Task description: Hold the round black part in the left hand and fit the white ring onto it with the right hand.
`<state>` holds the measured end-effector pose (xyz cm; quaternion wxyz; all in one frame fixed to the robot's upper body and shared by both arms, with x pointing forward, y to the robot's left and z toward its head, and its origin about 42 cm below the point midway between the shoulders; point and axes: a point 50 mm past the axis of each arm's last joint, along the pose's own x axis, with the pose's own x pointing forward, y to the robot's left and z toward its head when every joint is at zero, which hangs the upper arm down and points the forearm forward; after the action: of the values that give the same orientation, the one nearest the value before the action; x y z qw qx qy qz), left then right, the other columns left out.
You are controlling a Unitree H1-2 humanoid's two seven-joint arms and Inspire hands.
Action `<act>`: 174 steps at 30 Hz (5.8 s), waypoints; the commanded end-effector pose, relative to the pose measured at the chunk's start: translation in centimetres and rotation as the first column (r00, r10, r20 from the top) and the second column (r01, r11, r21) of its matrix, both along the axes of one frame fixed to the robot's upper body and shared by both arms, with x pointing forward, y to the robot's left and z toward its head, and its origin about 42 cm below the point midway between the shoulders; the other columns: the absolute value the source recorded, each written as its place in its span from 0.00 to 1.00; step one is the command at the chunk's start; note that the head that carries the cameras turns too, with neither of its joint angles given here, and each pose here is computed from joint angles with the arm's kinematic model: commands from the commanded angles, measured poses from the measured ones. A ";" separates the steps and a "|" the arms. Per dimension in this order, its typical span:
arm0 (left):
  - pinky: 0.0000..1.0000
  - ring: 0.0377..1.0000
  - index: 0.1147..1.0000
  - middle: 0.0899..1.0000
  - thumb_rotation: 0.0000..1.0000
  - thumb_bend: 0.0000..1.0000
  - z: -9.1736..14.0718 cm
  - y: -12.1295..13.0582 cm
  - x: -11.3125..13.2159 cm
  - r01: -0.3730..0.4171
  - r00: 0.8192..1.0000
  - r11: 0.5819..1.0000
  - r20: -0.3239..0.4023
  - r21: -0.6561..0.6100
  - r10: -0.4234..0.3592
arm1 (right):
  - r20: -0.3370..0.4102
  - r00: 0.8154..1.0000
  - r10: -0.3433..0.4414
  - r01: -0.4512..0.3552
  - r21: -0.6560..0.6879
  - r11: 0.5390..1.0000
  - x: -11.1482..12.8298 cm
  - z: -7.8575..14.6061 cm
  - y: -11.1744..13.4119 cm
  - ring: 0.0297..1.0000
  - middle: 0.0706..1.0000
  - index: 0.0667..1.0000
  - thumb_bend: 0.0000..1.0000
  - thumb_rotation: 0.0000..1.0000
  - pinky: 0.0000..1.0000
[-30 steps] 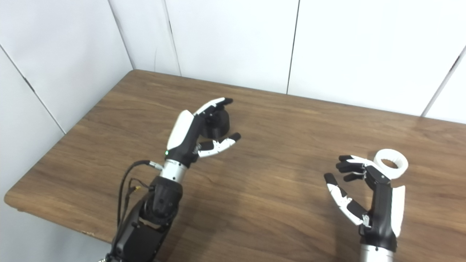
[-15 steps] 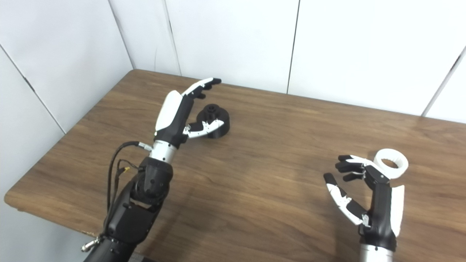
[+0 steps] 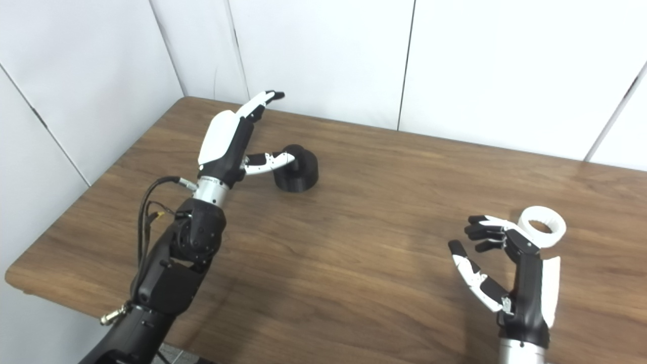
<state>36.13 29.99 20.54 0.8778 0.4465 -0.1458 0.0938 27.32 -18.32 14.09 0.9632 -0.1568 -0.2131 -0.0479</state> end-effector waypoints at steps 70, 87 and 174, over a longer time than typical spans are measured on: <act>1.00 1.00 0.91 1.00 0.66 1.00 -3.8 1.0 5.4 -0.038 0.911 0.940 -0.374 0.339 0.172 | -0.085 0.996 -0.035 0.035 -0.011 0.999 -1.9 -1.8 -1.2 0.52 0.61 0.46 0.50 0.15 0.42; 1.00 1.00 0.90 1.00 0.61 1.00 -4.0 -0.1 6.1 -0.021 0.926 0.954 -0.354 0.298 0.131 | -0.092 0.995 -0.037 0.036 -0.008 0.999 -2.0 -1.4 -1.0 0.53 0.61 0.46 0.50 0.15 0.43; 1.00 1.00 0.55 1.00 0.32 0.87 -7.6 -8.1 -3.4 0.208 0.942 0.978 -0.272 0.020 -0.195 | -0.091 0.995 -0.043 0.041 -0.026 0.999 -2.0 -0.9 -0.7 0.52 0.61 0.46 0.50 0.15 0.42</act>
<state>33.16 22.80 12.47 0.8862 0.4587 -0.0532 -0.0362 26.54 -18.73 14.07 0.9668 -0.1699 -0.1821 -0.0580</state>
